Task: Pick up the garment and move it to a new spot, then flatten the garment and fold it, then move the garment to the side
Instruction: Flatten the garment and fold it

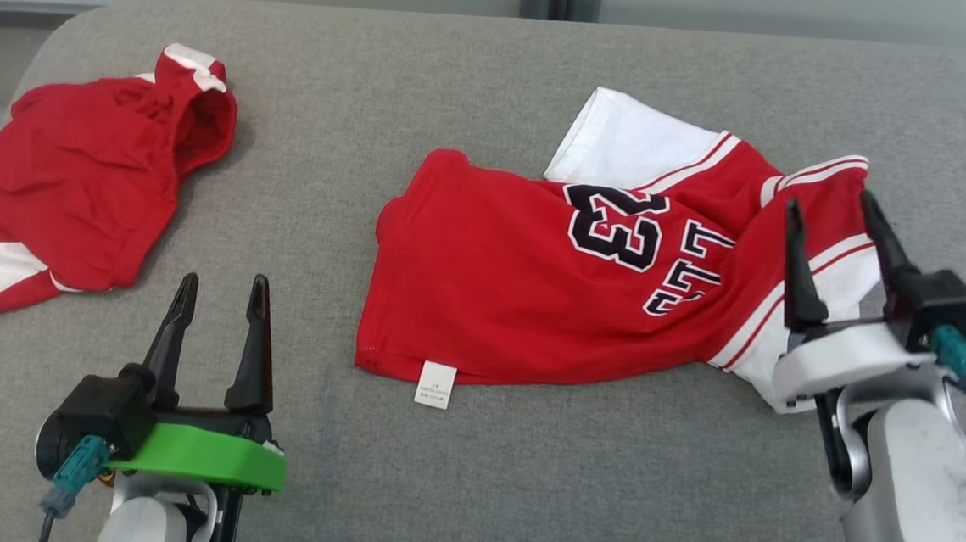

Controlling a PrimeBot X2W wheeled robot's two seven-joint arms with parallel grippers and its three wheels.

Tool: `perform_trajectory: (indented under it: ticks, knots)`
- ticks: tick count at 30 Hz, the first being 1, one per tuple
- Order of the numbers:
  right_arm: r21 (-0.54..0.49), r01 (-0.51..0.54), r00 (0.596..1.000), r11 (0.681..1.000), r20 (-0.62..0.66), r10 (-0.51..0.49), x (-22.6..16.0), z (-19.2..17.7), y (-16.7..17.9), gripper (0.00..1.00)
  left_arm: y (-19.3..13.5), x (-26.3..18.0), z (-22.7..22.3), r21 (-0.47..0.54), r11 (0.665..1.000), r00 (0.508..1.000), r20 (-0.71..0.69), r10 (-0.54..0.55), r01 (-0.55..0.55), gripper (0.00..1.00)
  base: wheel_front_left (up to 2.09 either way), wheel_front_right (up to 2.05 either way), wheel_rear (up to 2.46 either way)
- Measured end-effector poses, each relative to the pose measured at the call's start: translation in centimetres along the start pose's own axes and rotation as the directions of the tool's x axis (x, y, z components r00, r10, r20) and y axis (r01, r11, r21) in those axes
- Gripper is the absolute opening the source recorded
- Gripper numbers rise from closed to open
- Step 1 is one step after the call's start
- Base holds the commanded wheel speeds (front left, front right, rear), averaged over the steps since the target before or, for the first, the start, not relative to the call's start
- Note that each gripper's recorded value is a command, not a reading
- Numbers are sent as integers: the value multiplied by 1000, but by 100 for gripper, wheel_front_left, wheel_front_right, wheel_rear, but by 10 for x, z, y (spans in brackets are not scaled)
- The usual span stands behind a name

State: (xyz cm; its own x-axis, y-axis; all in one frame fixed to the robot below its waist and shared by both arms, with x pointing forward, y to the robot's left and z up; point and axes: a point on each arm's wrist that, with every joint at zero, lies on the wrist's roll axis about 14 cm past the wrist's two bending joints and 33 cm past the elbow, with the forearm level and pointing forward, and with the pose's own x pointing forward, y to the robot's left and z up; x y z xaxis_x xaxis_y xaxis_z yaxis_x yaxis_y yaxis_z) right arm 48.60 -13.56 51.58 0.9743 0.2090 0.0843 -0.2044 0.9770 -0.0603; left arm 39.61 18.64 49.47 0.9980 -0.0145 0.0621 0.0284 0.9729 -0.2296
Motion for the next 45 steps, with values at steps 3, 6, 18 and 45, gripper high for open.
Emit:
perform_trajectory:
  ticks: [3, 6, 18, 45]
  knots:
    - [20, -7, 1000, 1000, 20, 7, -25, 3, 6, 100, -1, -4, 0, -5, 1000, 1000, -2, 0, 0, 100, 0, 0, 0]
    - [46, 12, 1000, 999, 19, -13, -46, 3, 4, 100, -4, -5, 5, -7, 1000, 1000, 11, -9, 9, 100, 0, 0, 0]
    - [93, 109, 993, 990, 26, -112, -94, 10, -14, 100, -21, -26, 2, -6, 998, 998, -2, -55, 55, 100, 0, 0, 0]
    - [105, 249, 800, 963, -582, -144, -82, -89, -64, 100, -47, -16, -113, -2, 988, 871, -472, -137, 154, 100, 0, 0, 0]
